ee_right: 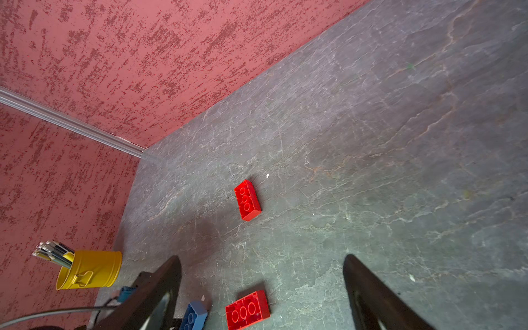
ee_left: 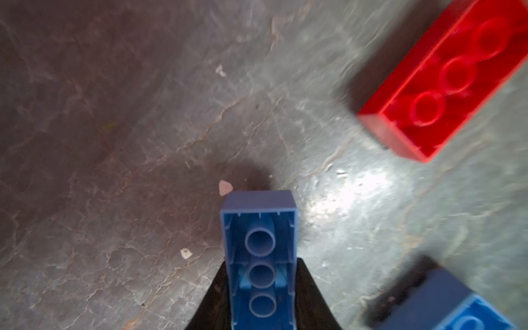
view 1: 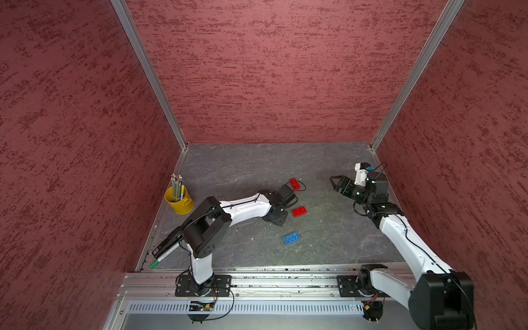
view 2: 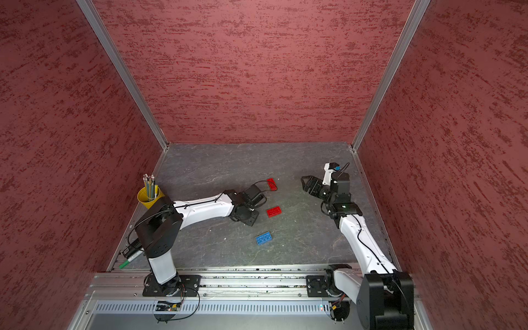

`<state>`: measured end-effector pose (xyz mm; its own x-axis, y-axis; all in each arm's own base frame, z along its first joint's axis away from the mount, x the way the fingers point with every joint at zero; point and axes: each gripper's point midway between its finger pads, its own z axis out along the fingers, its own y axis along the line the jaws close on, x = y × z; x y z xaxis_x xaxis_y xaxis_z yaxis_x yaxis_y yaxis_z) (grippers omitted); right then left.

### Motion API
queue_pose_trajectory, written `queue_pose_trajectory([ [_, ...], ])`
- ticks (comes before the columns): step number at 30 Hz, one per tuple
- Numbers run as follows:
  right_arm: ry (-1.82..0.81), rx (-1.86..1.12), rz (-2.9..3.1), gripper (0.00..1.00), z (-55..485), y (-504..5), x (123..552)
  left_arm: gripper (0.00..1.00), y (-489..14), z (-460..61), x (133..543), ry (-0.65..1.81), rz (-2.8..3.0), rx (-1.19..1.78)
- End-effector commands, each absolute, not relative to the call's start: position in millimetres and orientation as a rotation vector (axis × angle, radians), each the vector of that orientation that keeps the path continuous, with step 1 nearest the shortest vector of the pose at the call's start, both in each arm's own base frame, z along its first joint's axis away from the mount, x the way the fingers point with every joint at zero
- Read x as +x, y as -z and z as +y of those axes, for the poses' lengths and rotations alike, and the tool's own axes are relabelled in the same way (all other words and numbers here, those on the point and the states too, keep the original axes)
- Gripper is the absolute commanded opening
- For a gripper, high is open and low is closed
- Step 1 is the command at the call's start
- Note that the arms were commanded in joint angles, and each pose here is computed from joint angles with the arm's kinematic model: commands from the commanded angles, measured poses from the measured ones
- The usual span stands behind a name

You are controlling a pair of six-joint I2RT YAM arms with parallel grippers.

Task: Assemble a rectangle with lego
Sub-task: Pick up the lego brick from the center of the board, then place the lego brick at the center of the board.

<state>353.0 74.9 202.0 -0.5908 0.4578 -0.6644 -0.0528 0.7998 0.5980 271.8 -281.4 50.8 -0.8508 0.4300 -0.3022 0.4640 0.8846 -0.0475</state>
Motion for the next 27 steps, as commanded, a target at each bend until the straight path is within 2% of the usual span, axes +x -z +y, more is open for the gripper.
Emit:
queue_pose_trajectory([
  [1, -0.83, 0.199, 2.031, 0.87, 92.6, -232.2, 352.1, 0.2, -128.5, -309.3, 306.5, 0.567, 2.582, 0.53],
  [7, -1.082, -0.012, 1.907, 0.84, 134.3, -266.2, 334.7, 0.2, -225.1, -313.7, 334.8, 1.083, 2.307, 0.429],
  [13, -1.28, -0.219, 1.761, 0.8, 172.6, -299.8, 305.8, 0.2, -282.0, -295.2, 345.5, 1.435, 2.1, 0.332],
  [20, -1.499, -0.37, 1.596, 0.73, 206.5, -338.2, 282.0, 0.2, -295.0, -305.7, 325.7, 1.58, 2.036, 0.413],
  [27, -1.595, -0.424, 1.57, 0.65, 229.0, -344.3, 282.8, 0.21, -297.0, -322.8, 297.9, 1.657, 2.005, 0.511],
])
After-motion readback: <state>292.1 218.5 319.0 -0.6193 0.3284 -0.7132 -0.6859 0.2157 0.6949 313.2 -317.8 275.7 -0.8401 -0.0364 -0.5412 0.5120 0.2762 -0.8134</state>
